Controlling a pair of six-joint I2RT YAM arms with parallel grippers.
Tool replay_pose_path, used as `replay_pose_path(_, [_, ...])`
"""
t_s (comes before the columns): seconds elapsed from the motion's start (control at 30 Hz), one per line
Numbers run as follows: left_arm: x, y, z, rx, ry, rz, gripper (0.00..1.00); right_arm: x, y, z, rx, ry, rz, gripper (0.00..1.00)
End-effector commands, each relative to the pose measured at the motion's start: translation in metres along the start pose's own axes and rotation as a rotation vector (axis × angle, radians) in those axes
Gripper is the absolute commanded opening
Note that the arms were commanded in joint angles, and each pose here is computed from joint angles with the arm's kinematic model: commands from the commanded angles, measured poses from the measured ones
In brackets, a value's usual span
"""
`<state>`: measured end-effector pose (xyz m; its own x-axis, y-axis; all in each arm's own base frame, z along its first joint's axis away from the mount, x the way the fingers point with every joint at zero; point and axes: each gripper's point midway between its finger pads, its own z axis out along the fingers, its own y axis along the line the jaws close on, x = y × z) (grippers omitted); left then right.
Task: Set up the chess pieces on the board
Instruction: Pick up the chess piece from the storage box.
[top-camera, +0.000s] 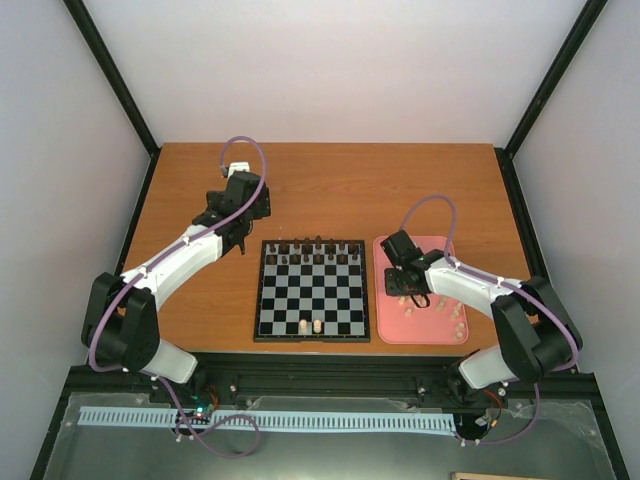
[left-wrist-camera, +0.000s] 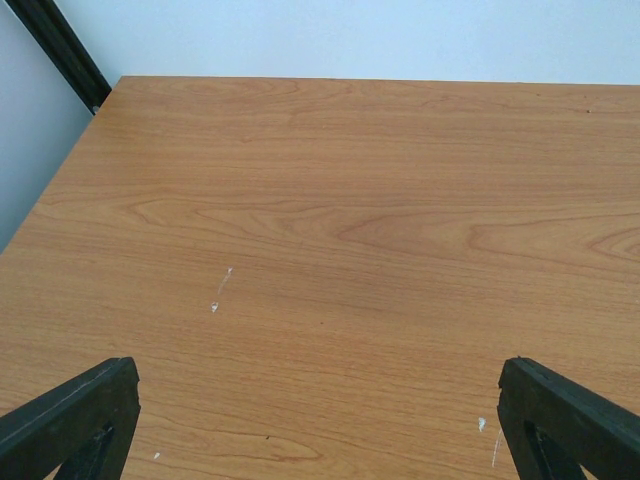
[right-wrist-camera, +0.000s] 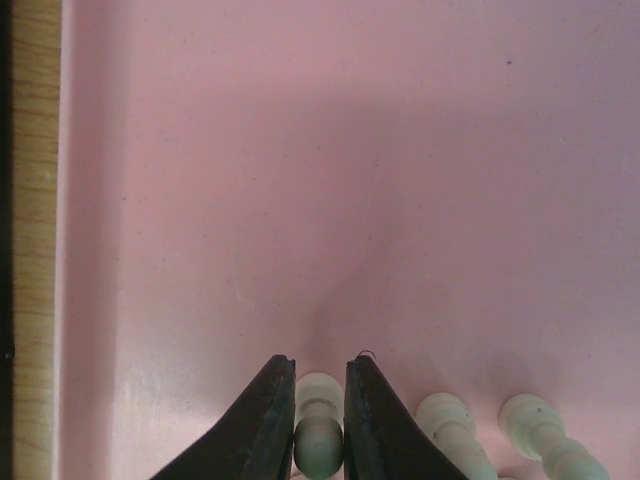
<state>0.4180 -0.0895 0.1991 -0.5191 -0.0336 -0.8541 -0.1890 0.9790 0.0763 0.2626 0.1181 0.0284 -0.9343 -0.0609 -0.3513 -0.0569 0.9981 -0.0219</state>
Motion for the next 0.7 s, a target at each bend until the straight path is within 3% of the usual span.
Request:
replay_pose_path(0.0, [-0.017, -0.005, -0.003, 0.004, -0.036, -0.007, 1.0, -0.002, -0.003, 0.003, 0.007, -0.009, 0.003, 0.14])
replay_pose_path(0.13, [-0.018, -0.005, -0.003, 0.004, -0.035, -0.006, 1.0, -0.004, -0.003, -0.001, 0.004, -0.018, 0.004, 0.07])
replay_pose_path(0.37, [-0.019, -0.003, -0.006, 0.005, -0.039, -0.01, 1.0, -0.029, 0.009, -0.044, -0.065, -0.089, 0.001, 0.04])
replay_pose_path(0.5, [-0.02, -0.003, -0.008, 0.011, -0.042, -0.015, 1.0, -0.044, 0.045, -0.077, -0.146, -0.138, -0.068, 0.04])
replay_pose_path(0.67, [-0.023, -0.001, -0.013, 0.015, -0.053, -0.025, 1.0, -0.044, 0.13, -0.095, -0.245, -0.136, -0.258, 0.04])
